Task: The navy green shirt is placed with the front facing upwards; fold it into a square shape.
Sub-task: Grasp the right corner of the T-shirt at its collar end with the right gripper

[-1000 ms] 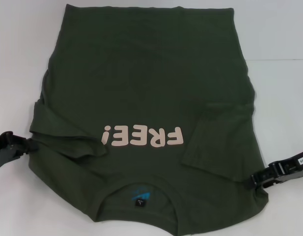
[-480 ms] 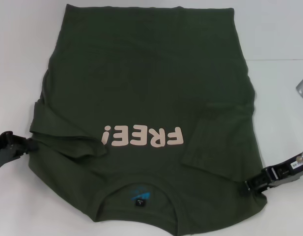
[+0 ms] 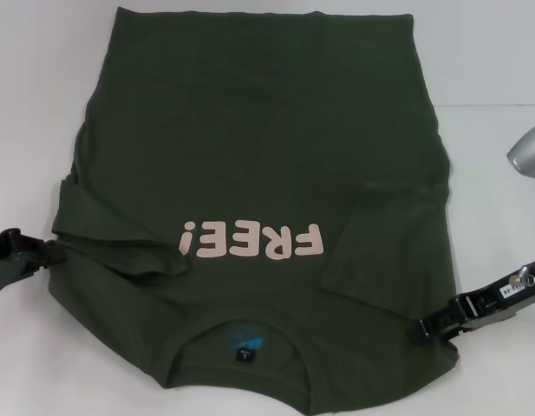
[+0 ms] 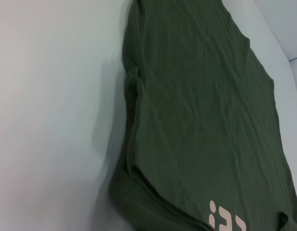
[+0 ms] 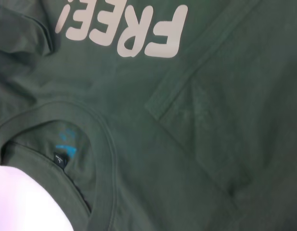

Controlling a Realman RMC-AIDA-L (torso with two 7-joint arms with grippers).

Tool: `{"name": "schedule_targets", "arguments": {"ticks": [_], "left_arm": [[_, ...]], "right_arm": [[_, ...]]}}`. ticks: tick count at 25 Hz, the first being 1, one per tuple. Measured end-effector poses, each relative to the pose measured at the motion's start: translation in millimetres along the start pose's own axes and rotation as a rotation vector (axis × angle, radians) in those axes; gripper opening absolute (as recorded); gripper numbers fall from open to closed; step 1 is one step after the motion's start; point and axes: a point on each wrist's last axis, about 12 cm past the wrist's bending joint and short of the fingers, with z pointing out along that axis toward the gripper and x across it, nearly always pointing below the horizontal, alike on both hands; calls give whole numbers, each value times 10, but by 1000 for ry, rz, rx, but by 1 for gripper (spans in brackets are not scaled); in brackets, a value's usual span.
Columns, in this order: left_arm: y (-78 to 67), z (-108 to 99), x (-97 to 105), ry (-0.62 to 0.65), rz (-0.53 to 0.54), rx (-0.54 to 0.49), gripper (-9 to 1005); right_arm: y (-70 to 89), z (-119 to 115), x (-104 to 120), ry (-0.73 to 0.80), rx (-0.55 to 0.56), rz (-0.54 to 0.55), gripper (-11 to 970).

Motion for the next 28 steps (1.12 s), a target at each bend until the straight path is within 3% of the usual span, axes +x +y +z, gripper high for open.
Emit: {"name": "schedule_targets", "arguments": {"ticks": [9,20,28], "left_arm": [[-19,-6,-10,-4,2,12,35],[-33,-12,-8,-1,13,24,35],[-89,-55,43,39,82,86,35]], "right_arm": [[11,-14,-22,-9,2,-12,563],[-7,-27,-20,-19,6,0,122],[-66,-125,50,-20,-20,12,49]]}}
